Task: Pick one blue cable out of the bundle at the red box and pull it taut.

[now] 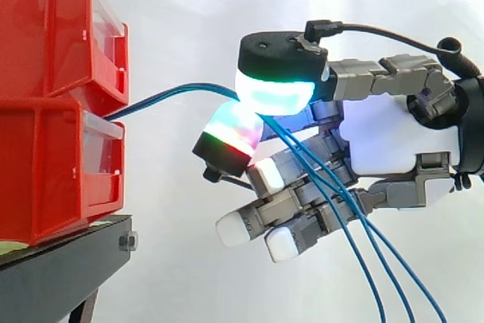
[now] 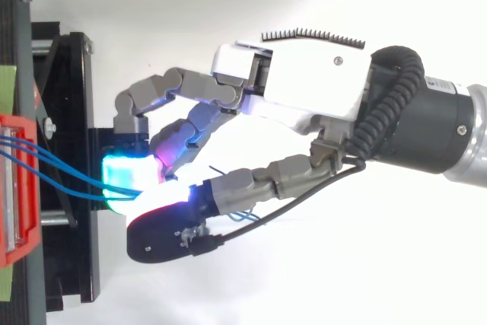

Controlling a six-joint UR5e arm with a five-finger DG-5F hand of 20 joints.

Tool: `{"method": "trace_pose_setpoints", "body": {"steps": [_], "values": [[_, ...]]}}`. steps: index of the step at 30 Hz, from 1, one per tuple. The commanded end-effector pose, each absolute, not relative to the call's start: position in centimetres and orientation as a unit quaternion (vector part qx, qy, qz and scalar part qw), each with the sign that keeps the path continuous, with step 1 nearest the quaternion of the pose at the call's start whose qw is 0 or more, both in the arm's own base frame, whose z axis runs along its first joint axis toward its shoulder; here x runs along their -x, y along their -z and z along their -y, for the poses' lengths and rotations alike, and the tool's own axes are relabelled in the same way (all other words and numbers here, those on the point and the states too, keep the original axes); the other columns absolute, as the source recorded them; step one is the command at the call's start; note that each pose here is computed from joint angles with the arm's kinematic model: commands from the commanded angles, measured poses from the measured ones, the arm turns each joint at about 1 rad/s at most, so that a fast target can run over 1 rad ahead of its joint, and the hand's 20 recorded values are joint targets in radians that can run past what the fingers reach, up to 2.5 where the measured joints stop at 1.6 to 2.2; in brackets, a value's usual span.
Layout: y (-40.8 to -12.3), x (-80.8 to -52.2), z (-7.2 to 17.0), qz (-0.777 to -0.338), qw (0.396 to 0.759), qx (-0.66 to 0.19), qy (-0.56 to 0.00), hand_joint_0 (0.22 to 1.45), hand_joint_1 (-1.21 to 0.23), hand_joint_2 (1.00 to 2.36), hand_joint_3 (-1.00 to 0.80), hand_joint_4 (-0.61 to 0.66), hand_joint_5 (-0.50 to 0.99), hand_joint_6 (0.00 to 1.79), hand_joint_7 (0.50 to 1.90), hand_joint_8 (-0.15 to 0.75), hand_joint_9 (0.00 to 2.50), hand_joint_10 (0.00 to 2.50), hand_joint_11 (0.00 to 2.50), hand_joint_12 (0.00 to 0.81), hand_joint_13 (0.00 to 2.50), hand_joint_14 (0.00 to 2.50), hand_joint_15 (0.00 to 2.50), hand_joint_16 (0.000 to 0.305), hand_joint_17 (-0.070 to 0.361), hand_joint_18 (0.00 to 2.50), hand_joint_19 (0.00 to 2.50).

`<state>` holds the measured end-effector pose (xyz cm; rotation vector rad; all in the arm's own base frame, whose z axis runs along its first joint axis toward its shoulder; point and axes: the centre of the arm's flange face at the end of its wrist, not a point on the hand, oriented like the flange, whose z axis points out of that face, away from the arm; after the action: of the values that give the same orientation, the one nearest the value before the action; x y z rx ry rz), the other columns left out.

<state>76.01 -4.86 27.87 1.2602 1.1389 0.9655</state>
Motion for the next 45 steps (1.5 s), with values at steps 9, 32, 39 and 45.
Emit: {"method": "trace_pose_setpoints", "body": {"steps": [9, 32, 39, 45], "values": [[-27.91, -76.07, 4.83, -0.482, 0.560, -0.533, -0.412, 0.60, -0.85, 1.03, 0.01, 0.09, -0.16, 0.75, 1.32, 0.320, 0.86, 0.02, 0.79, 0.465, 0.72, 0.01, 0.33, 0.062, 0.139, 0.76, 0.45], [-28.11, -76.19, 4.81, -0.480, 0.563, -0.531, -0.413, 0.66, -0.92, 1.03, -0.16, 0.13, -0.20, 0.80, 1.25, 0.332, 0.81, 0.02, 0.93, 0.461, 0.67, 0.01, 0.31, 0.062, 0.139, 0.72, 0.42], [-28.14, -76.38, 4.80, -0.475, 0.567, -0.529, -0.417, 0.67, -0.93, 1.03, -0.16, 0.16, -0.22, 0.83, 1.22, 0.342, 0.75, 0.02, 0.91, 0.463, 0.66, 0.01, 0.31, 0.062, 0.140, 0.73, 0.42], [-28.07, -76.35, 4.79, -0.476, 0.566, -0.528, -0.417, 0.64, -0.96, 1.02, -0.30, 0.21, -0.23, 0.83, 1.19, 0.351, 0.73, 0.02, 0.91, 0.468, 0.66, 0.01, 0.31, 0.063, 0.141, 0.73, 0.42]]}}
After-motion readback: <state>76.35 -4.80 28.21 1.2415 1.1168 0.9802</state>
